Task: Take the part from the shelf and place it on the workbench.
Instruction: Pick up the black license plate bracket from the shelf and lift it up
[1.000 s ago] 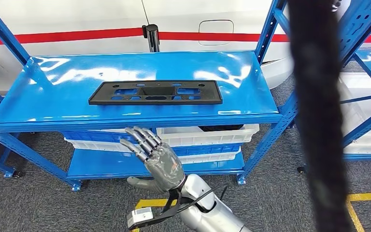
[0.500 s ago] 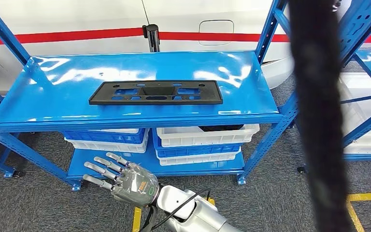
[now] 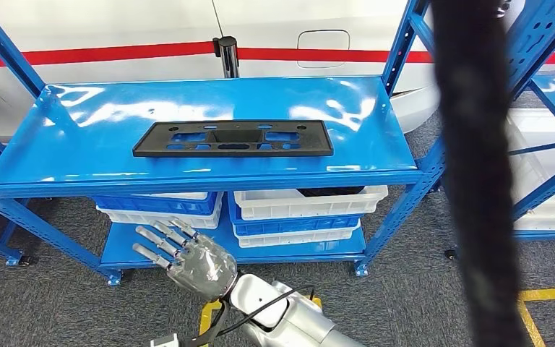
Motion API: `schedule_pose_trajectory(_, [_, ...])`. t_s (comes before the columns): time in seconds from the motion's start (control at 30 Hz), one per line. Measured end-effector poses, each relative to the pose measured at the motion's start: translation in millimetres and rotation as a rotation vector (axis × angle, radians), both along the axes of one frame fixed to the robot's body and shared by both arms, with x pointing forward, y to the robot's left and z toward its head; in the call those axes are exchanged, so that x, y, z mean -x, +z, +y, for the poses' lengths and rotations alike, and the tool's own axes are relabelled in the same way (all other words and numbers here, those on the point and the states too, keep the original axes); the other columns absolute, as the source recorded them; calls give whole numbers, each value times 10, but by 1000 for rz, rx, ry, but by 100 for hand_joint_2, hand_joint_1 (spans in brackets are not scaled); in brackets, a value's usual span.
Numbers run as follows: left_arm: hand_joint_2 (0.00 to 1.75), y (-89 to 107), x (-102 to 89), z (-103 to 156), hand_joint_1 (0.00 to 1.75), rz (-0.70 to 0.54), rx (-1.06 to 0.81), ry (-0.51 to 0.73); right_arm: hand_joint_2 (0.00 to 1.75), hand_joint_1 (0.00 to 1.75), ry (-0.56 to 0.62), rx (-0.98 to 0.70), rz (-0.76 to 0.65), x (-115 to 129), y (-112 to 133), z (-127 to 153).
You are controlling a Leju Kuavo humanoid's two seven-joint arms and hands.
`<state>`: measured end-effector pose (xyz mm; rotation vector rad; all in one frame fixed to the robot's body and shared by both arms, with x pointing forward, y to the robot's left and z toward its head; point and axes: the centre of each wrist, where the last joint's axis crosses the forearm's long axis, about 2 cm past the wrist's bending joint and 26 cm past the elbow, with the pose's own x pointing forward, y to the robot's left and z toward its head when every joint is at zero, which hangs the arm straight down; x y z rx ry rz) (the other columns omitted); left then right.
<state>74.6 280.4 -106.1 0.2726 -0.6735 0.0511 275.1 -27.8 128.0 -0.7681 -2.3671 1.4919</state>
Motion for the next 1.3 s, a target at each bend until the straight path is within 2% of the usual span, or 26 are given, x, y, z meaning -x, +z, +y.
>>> schedule_pose_trajectory(0.2, [0, -4, 27, 0, 0, 13, -10, 1, 175, 0, -105, -38, 7, -105, 75, -49])
schedule_pose_trajectory(0.47, [0, -5, 34, -2, 0, 22, -10, -7, 175, 0, -171, -72, 18, -195, 128, -106])
schedule_pose_trajectory(0.87, [0, -5, 34, -2, 0, 24, -10, -15, 175, 0, -175, -79, 25, -208, 132, -118])
schedule_pose_trajectory(1.3, [0, -5, 38, -12, 0, 23, -19, -14, 175, 0, -126, -95, 43, -218, 151, -105])
